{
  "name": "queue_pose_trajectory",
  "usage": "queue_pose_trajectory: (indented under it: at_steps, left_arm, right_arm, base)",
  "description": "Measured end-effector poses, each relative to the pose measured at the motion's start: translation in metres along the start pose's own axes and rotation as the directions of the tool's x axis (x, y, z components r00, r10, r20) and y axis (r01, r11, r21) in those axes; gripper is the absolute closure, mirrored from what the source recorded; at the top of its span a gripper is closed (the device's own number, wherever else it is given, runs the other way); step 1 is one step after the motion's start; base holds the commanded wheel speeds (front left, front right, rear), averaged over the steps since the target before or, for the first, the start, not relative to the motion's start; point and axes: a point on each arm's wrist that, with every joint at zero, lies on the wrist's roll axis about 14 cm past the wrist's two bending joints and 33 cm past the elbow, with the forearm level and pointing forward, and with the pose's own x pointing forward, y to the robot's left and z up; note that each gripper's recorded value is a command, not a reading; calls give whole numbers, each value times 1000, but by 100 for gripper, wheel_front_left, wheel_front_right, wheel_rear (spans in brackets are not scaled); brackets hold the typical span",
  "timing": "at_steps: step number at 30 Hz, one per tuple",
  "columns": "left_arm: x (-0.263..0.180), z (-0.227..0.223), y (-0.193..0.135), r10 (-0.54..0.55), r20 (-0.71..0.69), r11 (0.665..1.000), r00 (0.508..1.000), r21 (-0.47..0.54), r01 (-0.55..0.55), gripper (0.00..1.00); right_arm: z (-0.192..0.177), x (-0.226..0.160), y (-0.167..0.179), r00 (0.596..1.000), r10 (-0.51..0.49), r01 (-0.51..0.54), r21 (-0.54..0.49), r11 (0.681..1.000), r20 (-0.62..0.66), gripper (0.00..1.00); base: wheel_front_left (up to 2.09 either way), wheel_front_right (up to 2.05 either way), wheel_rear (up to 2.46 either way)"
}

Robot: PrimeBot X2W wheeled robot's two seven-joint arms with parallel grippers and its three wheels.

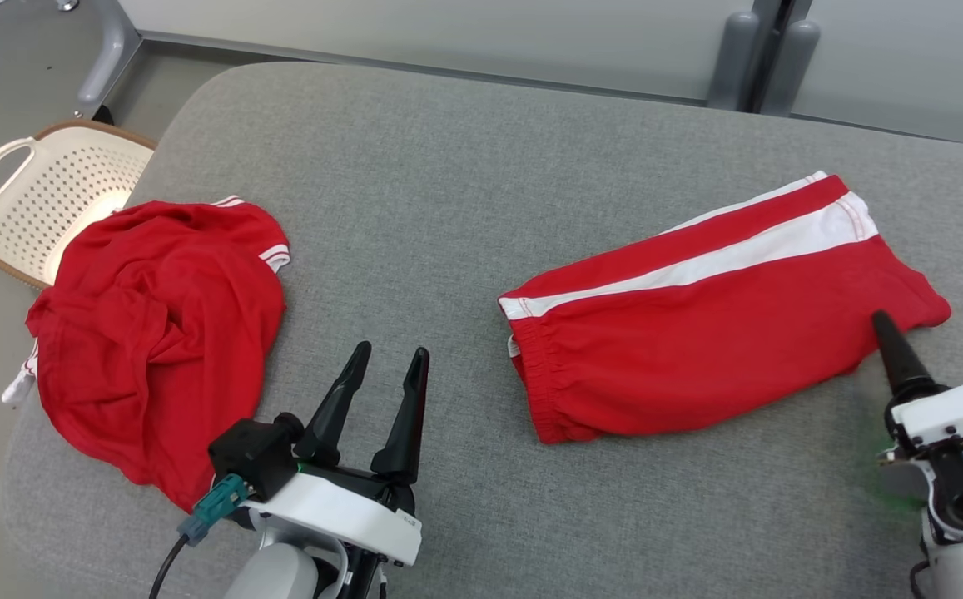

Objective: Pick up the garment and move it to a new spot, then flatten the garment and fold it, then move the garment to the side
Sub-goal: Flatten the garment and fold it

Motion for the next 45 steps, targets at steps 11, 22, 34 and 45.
queue_pose_trajectory:
  at_steps: [11, 22, 34, 45]
  left_arm:
    - [2, -6, -1, 5, -19, 1000, 1000, -15, -5, 0]
    - [9, -3, 1, 10, -14, 1000, 1000, -27, -10, 0]
    - [8, -7, 5, 24, -27, 999, 999, -32, -25, 0]
    - [4, -6, -6, -10, -22, 999, 1000, -37, 9, 0]
  right_arm:
    - [-5, 30, -5, 994, -63, 60, -41, 997, -84, 0]
    - [-8, 56, 7, 985, -77, 65, -80, 995, -157, 0]
    - [-1, 67, 27, 990, -28, 22, -46, 999, -137, 100]
    - [25, 31, 22, 999, 17, -20, 85, 996, 37, 100]
  base:
    - [0, 0, 0]
    - [0, 0, 0]
    - [0, 0, 0]
    - [0, 0, 0]
